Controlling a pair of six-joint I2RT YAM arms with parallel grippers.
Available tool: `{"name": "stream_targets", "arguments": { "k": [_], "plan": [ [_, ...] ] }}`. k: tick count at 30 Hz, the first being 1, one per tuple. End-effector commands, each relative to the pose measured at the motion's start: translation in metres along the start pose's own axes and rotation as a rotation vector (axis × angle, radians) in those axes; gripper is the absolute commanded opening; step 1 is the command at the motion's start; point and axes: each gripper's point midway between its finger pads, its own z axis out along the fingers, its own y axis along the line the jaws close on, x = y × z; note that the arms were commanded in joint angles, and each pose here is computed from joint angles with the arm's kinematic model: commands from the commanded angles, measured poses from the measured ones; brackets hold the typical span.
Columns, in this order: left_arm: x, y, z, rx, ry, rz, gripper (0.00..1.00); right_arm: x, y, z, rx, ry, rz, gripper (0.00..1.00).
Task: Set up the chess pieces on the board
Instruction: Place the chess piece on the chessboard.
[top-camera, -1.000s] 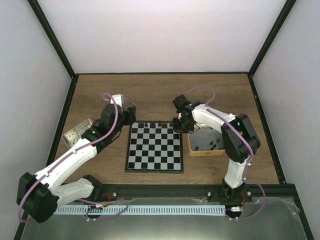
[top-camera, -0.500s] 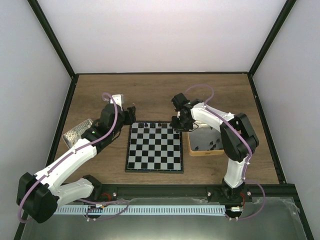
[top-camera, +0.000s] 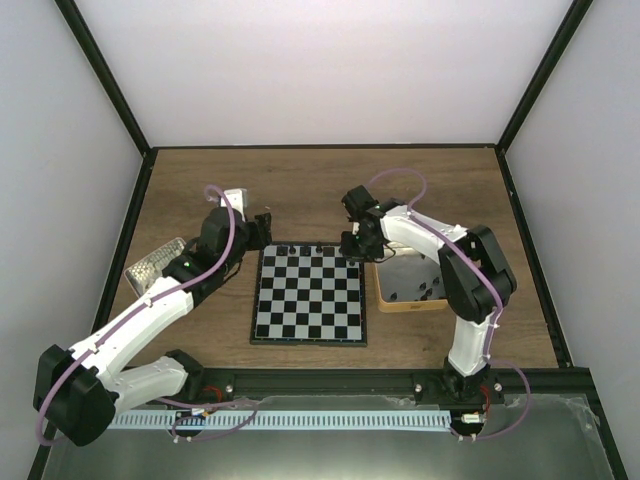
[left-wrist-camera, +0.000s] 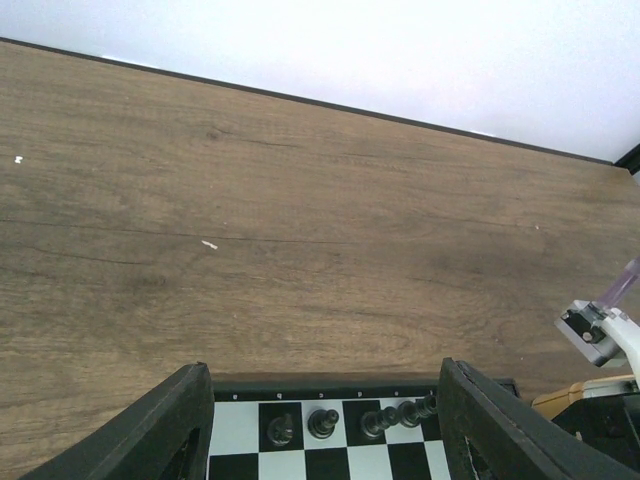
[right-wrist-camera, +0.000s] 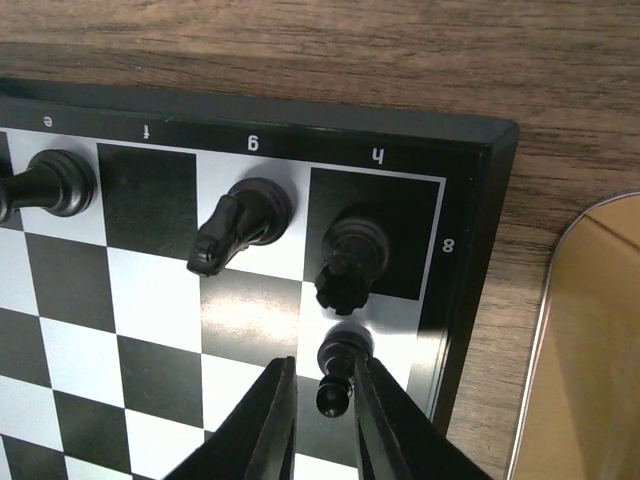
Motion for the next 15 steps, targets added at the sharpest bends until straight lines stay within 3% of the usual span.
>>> {"name": "stream_targets", "arguments": {
  "k": [1,6,10,15],
  "plan": [
    [-0.003,0.0,0.001,0.004,-0.008,0.009,0.63,-0.004,0.004,-0.001,0.007,-0.015,-0.012,0.2],
    [-0.004,-0.002,0.001,0.011,-0.006,0.009,0.63,-0.014,0.008,-0.025,0.005,-0.072,-0.015,0.26],
    [-0.005,-0.003,0.001,0.02,-0.006,0.006,0.63,-0.03,0.004,-0.06,0.022,-0.218,0.007,0.29],
    [-0.004,-0.006,0.002,0.034,0.0,0.005,0.63,-0.032,-0.045,-0.085,0.146,-0.368,0.139,0.28]
  ]
}}
